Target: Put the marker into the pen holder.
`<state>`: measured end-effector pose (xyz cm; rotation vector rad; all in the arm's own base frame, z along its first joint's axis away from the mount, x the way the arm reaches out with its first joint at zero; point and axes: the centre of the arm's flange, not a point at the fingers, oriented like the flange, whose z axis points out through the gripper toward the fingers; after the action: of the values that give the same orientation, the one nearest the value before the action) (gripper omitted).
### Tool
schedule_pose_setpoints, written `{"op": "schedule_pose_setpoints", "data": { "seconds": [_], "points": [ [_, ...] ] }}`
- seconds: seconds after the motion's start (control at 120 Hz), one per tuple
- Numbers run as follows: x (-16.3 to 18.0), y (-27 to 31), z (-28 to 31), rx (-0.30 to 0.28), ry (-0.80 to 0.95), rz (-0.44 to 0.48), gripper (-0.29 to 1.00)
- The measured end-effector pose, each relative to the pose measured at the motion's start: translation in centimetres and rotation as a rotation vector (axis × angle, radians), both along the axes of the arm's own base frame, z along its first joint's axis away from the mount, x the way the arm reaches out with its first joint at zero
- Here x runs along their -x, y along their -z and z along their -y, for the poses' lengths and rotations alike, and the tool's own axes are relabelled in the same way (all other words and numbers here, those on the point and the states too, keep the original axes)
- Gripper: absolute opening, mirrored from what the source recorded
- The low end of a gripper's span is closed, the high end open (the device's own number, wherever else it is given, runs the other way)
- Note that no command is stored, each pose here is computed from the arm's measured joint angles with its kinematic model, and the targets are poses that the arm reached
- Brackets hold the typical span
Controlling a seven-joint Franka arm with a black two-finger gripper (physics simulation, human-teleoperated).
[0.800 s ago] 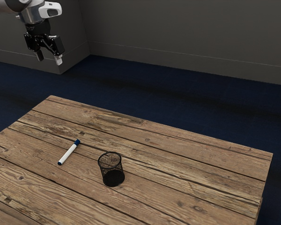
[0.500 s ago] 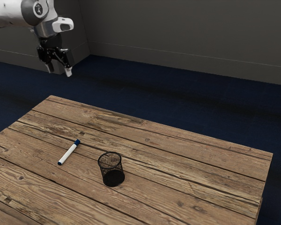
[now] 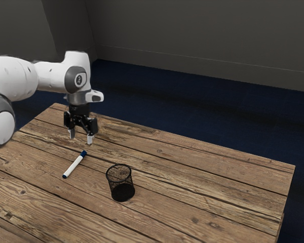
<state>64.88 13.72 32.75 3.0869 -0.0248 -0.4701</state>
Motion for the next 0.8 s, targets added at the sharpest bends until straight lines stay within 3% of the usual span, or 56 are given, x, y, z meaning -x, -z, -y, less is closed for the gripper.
{"op": "schedule_pose_setpoints", "data": {
  "seconds": [0.175,0.567,0.8],
  "points": [
    [2.5,4.8,0.1,-0.009,0.035,-0.016,0.68],
    [0.7,7.5,-2.1,-0.032,0.127,0.135,0.67],
    [1.1,8.1,-2.6,-0.014,0.116,0.155,0.53]
  ]
}}
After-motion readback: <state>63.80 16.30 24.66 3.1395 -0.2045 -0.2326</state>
